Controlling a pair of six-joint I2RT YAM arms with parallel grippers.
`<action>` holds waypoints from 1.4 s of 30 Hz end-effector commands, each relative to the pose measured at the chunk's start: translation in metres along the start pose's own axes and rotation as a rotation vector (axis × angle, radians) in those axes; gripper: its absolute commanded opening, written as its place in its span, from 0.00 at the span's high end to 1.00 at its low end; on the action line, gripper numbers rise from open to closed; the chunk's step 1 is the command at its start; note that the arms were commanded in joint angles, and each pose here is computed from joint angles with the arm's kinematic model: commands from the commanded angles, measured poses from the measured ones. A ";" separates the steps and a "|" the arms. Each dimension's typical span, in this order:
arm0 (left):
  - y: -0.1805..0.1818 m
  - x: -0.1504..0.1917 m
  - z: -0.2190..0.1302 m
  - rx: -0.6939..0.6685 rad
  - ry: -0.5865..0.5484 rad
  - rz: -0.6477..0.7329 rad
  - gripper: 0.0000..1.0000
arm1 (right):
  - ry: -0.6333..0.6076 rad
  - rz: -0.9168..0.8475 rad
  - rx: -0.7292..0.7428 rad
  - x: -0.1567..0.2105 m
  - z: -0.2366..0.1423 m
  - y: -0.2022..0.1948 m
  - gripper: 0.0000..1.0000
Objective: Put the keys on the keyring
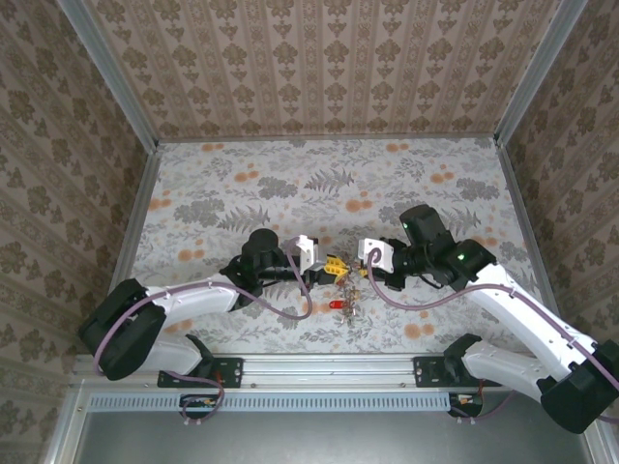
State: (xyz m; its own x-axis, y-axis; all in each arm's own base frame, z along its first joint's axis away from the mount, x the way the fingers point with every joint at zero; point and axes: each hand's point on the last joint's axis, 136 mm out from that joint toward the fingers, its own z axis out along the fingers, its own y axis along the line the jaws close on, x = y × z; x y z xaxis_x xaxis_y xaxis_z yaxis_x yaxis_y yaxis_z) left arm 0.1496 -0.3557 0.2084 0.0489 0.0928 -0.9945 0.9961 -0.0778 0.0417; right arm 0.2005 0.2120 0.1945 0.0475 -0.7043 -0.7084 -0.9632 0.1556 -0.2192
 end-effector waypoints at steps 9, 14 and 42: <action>-0.005 -0.036 0.003 0.030 -0.105 0.075 1.00 | -0.002 -0.011 -0.024 -0.002 0.006 0.002 1.00; -0.005 -0.029 0.005 0.037 -0.087 0.068 1.00 | -0.021 -0.025 -0.015 -0.011 0.004 -0.002 1.00; 0.017 0.004 0.006 -0.094 -0.012 0.003 0.92 | 0.182 -0.237 0.038 -0.020 -0.013 -0.009 1.00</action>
State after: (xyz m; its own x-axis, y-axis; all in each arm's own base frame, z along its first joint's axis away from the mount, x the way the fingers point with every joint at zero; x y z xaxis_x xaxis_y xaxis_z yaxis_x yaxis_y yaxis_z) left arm 0.1548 -0.3616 0.2015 0.0398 0.0984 -0.9944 0.9981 -0.0499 0.0351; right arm 0.2034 0.2223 0.2129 0.1592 -0.7864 -0.5968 -0.9455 0.0525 -0.3214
